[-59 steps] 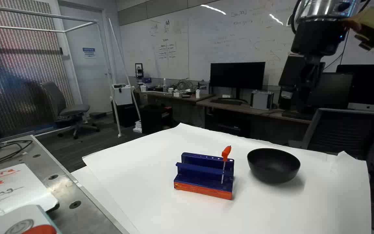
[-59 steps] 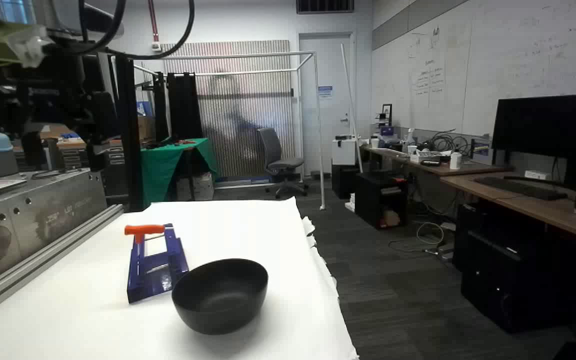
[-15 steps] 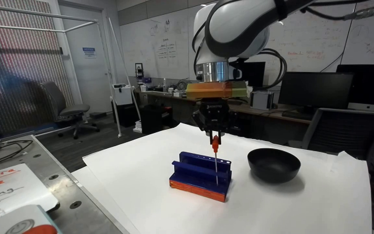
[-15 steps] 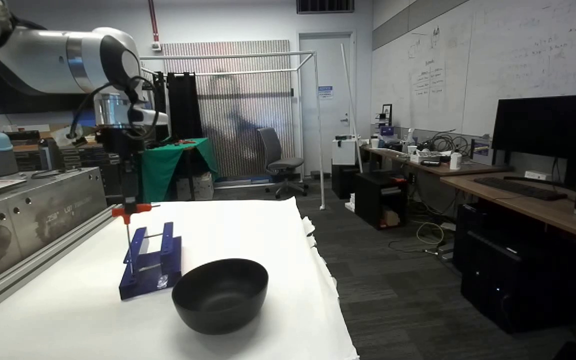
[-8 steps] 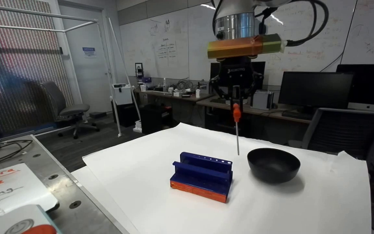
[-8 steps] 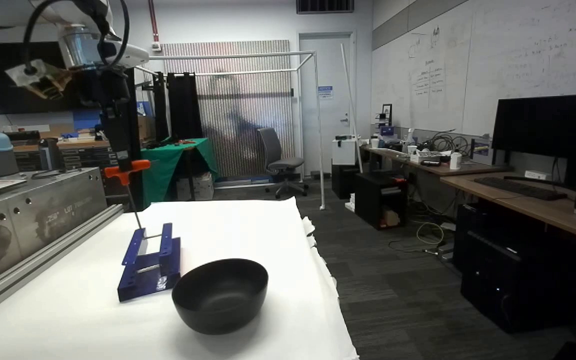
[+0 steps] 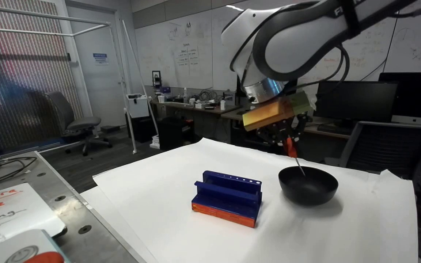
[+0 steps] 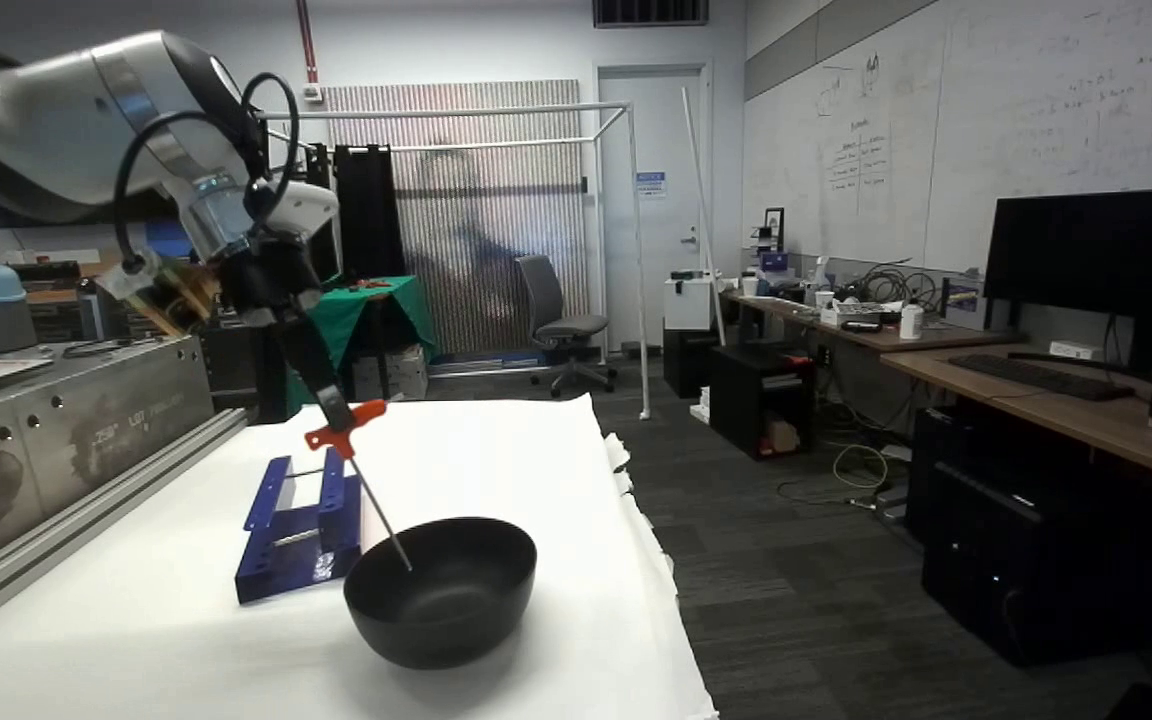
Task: Pick up the orange object and put it in the black bowl.
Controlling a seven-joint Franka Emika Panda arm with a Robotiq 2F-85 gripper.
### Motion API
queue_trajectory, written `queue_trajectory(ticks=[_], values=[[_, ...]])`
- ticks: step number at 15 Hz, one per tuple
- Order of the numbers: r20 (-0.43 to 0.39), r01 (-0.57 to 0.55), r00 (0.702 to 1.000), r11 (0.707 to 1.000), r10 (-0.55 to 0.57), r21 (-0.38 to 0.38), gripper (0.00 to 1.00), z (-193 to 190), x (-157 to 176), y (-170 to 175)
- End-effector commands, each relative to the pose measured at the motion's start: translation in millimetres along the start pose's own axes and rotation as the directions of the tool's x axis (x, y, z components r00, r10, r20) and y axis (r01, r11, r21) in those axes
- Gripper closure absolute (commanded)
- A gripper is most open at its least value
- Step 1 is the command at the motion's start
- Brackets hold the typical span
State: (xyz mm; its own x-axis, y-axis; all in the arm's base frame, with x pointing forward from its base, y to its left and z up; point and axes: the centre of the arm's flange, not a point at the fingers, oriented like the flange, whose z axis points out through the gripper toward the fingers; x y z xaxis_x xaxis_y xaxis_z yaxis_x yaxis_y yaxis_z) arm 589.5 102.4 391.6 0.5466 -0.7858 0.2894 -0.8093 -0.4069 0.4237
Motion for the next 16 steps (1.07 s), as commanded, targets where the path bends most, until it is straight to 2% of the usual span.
queue_trajectory(ticks=[1, 5, 6, 7, 8, 13, 14, 15, 16], values=[[-0.025, -0.030, 0.999, 0.994, 0.027, -0.109, 0.94, 27, 7, -28], [-0.002, 0.000, 1.000, 0.991, 0.000, -0.133, 0.93, 61, 9, -48], [0.003, 0.003, 1.000, 0.991, -0.002, -0.135, 0.80, 67, 9, -51], [0.007, 0.002, 1.000, 0.991, -0.001, -0.137, 0.54, 69, 11, -53], [0.011, -0.002, 1.000, 0.990, 0.003, -0.138, 0.53, 72, 11, -55], [0.045, -0.024, 0.999, 0.994, 0.029, -0.106, 0.16, 75, 27, -46], [0.067, -0.015, 0.998, 0.997, 0.020, -0.078, 0.08, 71, 30, -41], [0.101, 0.008, 0.995, 1.000, -0.007, -0.015, 0.02, 63, 30, -35], [0.122, 0.030, 0.992, 0.999, -0.034, 0.040, 0.00, 55, 31, -29]])
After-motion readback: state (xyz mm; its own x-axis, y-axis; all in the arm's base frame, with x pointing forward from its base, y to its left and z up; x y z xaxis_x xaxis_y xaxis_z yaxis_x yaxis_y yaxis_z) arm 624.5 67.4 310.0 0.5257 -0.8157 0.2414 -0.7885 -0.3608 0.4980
